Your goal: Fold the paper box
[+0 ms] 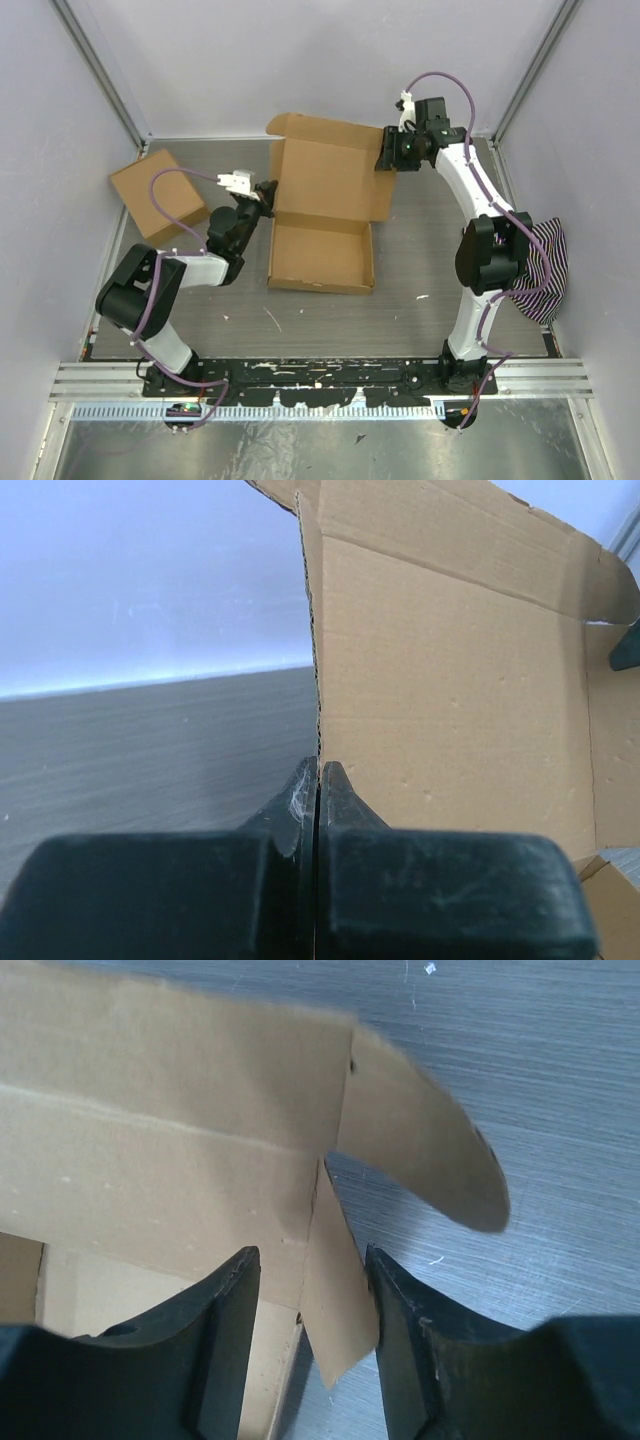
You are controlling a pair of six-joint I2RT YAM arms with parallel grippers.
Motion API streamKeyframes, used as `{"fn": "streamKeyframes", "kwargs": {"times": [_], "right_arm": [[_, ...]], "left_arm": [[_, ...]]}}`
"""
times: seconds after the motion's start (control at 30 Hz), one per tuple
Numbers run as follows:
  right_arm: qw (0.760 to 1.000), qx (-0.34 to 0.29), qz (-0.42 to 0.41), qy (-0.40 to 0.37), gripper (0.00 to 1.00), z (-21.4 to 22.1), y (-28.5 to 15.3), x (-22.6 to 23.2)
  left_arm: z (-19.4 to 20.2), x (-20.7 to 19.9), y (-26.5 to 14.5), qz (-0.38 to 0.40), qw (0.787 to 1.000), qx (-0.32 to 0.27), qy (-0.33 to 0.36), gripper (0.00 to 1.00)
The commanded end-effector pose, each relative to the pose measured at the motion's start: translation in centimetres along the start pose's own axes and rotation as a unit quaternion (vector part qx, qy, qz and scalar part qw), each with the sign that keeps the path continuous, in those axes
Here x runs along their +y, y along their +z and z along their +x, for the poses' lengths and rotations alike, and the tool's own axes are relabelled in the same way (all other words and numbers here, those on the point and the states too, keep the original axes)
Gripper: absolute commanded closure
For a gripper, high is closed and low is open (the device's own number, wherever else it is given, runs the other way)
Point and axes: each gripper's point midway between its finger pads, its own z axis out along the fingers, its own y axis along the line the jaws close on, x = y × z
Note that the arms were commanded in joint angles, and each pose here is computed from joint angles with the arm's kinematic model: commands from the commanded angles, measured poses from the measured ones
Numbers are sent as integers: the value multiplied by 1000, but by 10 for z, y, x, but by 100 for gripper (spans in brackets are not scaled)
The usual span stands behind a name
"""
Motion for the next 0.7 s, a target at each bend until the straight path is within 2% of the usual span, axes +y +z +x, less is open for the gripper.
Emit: {"fn": "streamKeyframes", "kwargs": {"times": [0.0,0.13,0.23,0.27,0.37,0.47,0.67], "right_arm": [[999,-35,0,-19,51,-27,-12,6],[999,-38,8,-18,69,-30,-15,5],[999,-36,28,-14,94,-28,-19,-1],[999,-33,36,-11,98,-25,-20,-4],[998,-34,58,-12,99,-21,-22,-7],[995,-49,79,-19,99,-20,-24,-9],[987,-104,113,-48,99,-27,-38,-7]], "left_arm": [[-44,-14,-1,25,994,-104,30,100],[-42,-17,0,22,994,-100,40,100],[-43,-20,3,17,995,-79,52,100],[-40,-21,4,15,996,-67,61,96],[-38,-25,6,10,996,-38,77,76],[-38,-24,6,-1,997,-11,75,63],[-52,-10,1,-52,993,58,86,56]]}}
